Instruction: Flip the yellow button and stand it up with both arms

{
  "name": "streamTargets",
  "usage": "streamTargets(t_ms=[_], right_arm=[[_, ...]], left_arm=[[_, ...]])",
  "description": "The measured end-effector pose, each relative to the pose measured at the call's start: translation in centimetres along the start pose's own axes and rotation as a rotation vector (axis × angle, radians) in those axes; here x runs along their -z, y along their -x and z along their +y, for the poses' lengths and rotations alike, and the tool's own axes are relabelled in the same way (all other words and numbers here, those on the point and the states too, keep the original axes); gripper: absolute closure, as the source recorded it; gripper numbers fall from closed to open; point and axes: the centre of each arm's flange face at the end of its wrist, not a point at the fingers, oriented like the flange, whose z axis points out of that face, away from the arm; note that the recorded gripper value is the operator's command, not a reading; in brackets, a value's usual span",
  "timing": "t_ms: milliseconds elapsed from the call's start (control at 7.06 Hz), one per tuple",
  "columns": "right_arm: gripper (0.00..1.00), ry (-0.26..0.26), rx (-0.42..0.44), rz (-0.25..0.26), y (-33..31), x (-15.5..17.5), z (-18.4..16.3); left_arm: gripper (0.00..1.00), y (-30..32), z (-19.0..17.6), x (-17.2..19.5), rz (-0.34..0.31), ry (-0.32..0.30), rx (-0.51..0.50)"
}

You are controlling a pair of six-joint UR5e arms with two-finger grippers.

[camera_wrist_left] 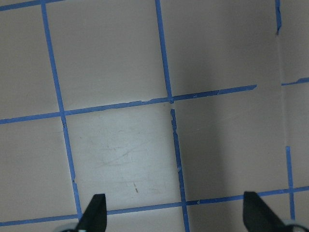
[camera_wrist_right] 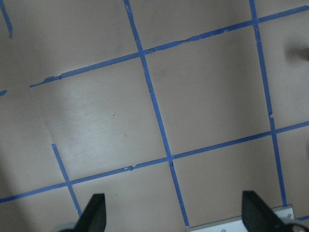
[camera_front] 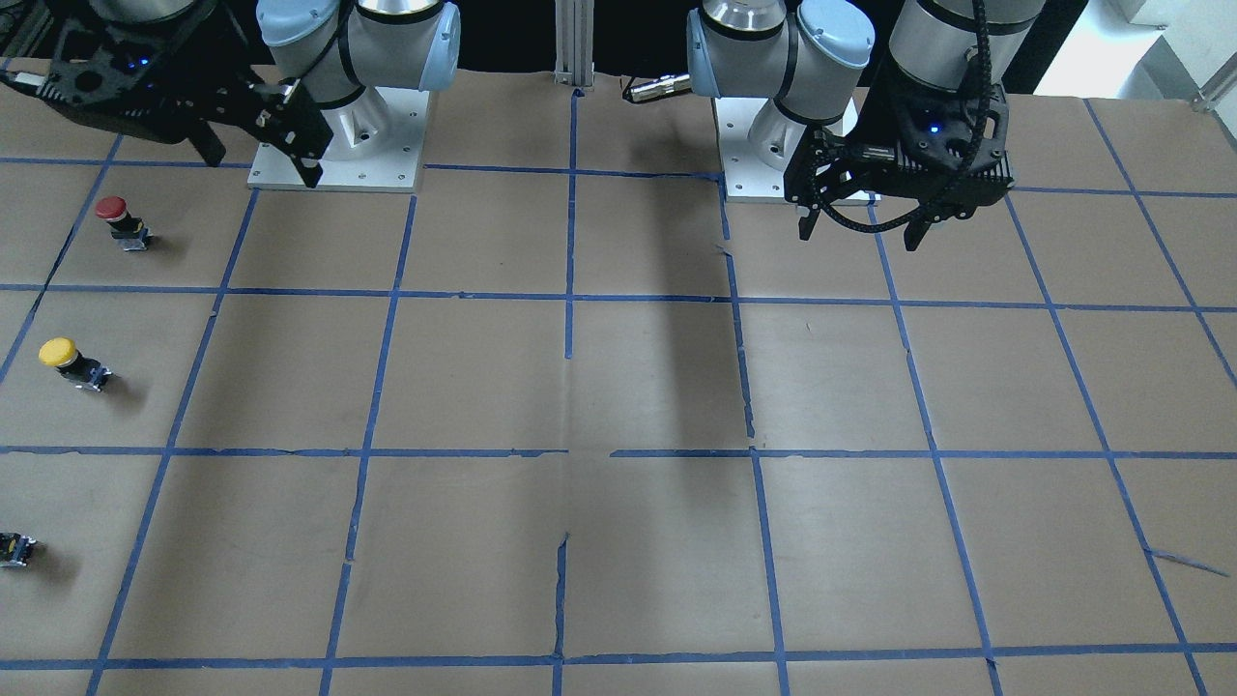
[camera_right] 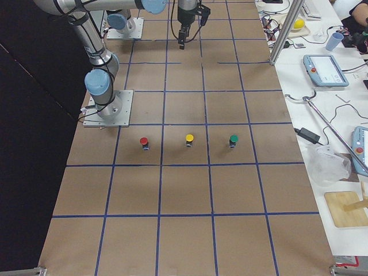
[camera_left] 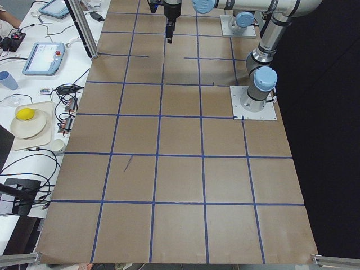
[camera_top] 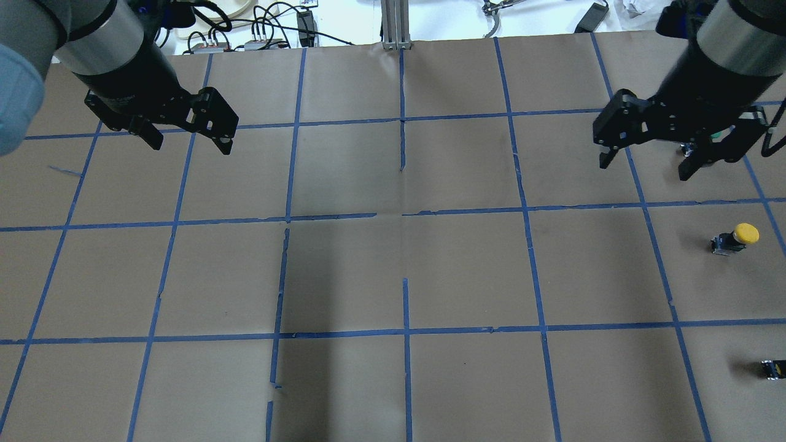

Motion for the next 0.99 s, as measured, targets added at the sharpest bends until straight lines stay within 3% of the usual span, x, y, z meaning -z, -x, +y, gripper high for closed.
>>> streamTargets(t_ms=[992], right_arm=[[0.00, 0.034, -0.059, 0.003, -1.5, -0.6, -0.7]], left_arm=[[0.01, -0.3, 0.5, -1.1, 0.003, -0.020, 0.069]])
